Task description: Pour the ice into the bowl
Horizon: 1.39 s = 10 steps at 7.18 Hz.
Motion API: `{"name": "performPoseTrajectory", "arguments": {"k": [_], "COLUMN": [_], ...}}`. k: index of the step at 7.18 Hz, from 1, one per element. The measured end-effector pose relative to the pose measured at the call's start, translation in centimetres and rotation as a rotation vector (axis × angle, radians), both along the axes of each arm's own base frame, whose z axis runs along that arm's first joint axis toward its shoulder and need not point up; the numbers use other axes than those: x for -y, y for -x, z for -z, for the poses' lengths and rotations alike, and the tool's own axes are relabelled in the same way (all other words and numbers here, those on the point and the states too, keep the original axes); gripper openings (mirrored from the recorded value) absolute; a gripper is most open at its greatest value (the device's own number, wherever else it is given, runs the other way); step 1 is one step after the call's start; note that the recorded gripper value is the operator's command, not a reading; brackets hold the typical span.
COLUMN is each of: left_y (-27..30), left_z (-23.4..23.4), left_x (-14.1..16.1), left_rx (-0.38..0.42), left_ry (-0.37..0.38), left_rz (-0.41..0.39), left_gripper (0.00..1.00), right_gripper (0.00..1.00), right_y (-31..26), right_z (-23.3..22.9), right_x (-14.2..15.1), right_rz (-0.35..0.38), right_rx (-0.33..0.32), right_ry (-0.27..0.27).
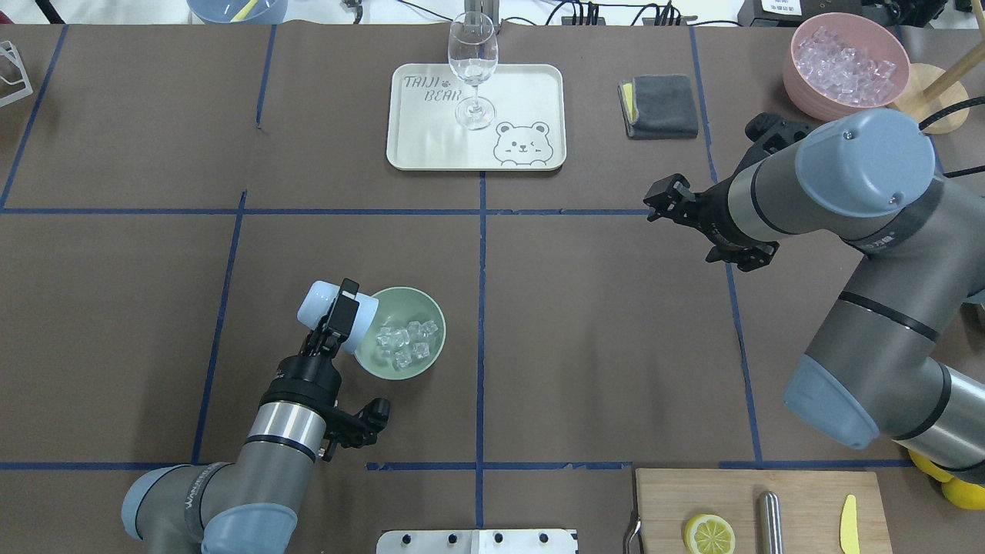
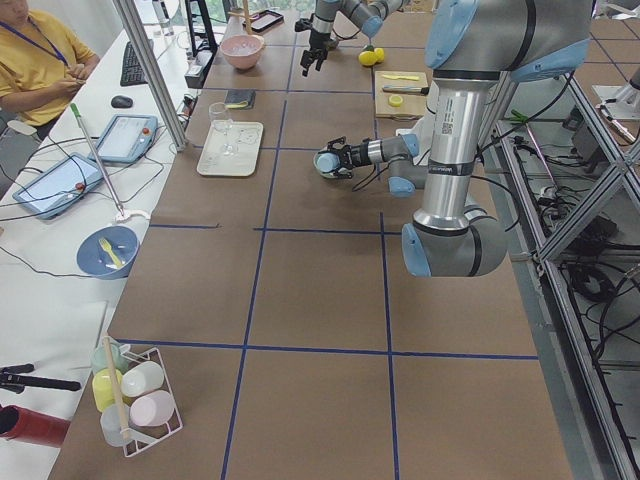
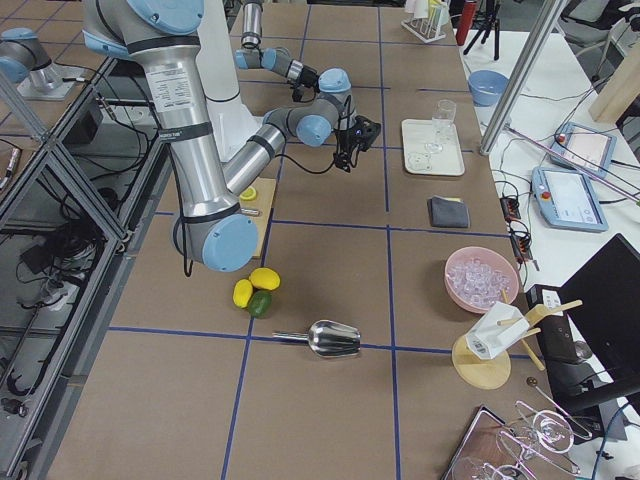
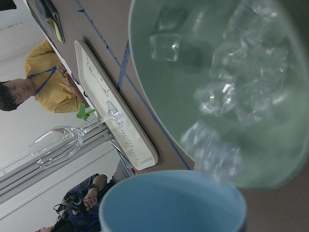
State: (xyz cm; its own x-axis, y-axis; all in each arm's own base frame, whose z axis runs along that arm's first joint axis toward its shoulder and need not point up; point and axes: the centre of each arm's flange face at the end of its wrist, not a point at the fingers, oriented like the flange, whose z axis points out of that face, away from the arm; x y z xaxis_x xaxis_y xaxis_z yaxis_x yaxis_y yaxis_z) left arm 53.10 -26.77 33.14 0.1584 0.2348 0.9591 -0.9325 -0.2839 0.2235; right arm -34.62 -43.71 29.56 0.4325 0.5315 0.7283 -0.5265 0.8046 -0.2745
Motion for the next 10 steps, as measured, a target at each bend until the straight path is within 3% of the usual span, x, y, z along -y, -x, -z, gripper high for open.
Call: {"name": "performPoseTrajectory", "arguments": {"k": [2,6,7,10], "left_y": [0.5,2.9,4.2,7.7], "left_z": [0.9,0.6,-0.6,-1.8], "left_x": [-0.1,-0.3,-0.3,-0.6], "left_rx": [-0.041,-0.349,-0.436,-0.856], "left_ry": [0.003,0.106,0.145,0.296], "left_rz": [0.005,0.060,0.081,0.165], "left_gripper": [0.00,0.00,0.00,0.00], "right_gripper": [1.00,1.00,1.00,1.00], "right_y": [-0.2,-1.0,-1.2,-1.4], "right_z": [-0.1,-0.2,-0.3,-0.4], "right_x": [0.1,0.7,0.8,1.0], "right_rz": [-0.001,0.004,0.008,0.015], "right_rx": [0.000,0.009,0.006,0.001], "right_ry": [0.003,0.015,0.007,-0.001]}}
